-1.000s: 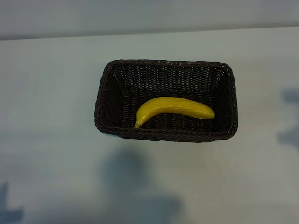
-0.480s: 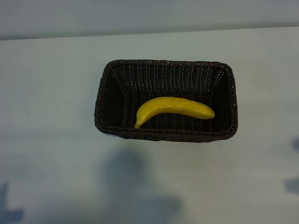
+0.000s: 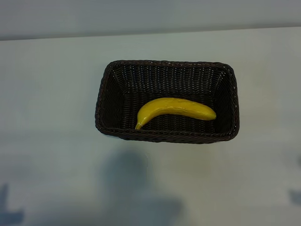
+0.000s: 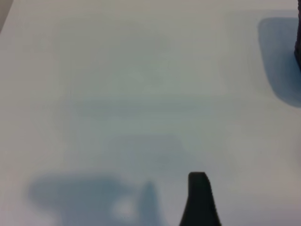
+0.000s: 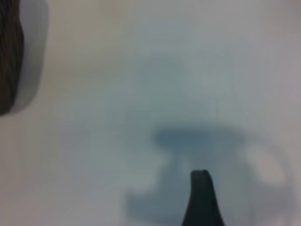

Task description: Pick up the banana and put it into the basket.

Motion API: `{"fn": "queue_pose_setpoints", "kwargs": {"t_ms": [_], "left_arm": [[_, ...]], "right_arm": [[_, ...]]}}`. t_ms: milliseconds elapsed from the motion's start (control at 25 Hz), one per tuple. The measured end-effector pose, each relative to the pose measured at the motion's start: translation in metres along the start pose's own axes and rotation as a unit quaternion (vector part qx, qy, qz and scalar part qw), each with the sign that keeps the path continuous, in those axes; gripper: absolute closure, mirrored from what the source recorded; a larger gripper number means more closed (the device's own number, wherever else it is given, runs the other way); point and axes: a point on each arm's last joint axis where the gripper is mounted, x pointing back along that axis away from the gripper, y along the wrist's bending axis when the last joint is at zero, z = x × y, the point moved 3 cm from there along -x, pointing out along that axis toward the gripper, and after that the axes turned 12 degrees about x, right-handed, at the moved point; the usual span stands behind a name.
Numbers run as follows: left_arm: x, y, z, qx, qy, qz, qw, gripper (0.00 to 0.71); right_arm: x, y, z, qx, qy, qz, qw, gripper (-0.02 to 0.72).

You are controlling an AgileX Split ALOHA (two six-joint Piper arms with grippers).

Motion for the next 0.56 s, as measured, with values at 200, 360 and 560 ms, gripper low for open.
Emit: {"fn": "queue_pose_setpoints", "kwargs": {"t_ms": [200, 360, 560], "left_arm": [[0.0, 0.0, 0.0, 0.0, 0.0, 0.0, 1.0, 0.169], [0.0, 0.0, 0.0, 0.0, 0.0, 0.0, 1.0, 0.169], [0.0, 0.0, 0.0, 0.0, 0.0, 0.0, 1.0, 0.169]], "right_arm": [[0.013, 0.0, 0.005, -0.003, -0.056, 0.011, 0.998, 0.19], [0.013, 0.0, 0.004, -0.003, -0.058, 0.012, 0.998, 0.19], [0.013, 0.0, 0.004, -0.004, -0.06, 0.012, 0.998, 0.19]]}}
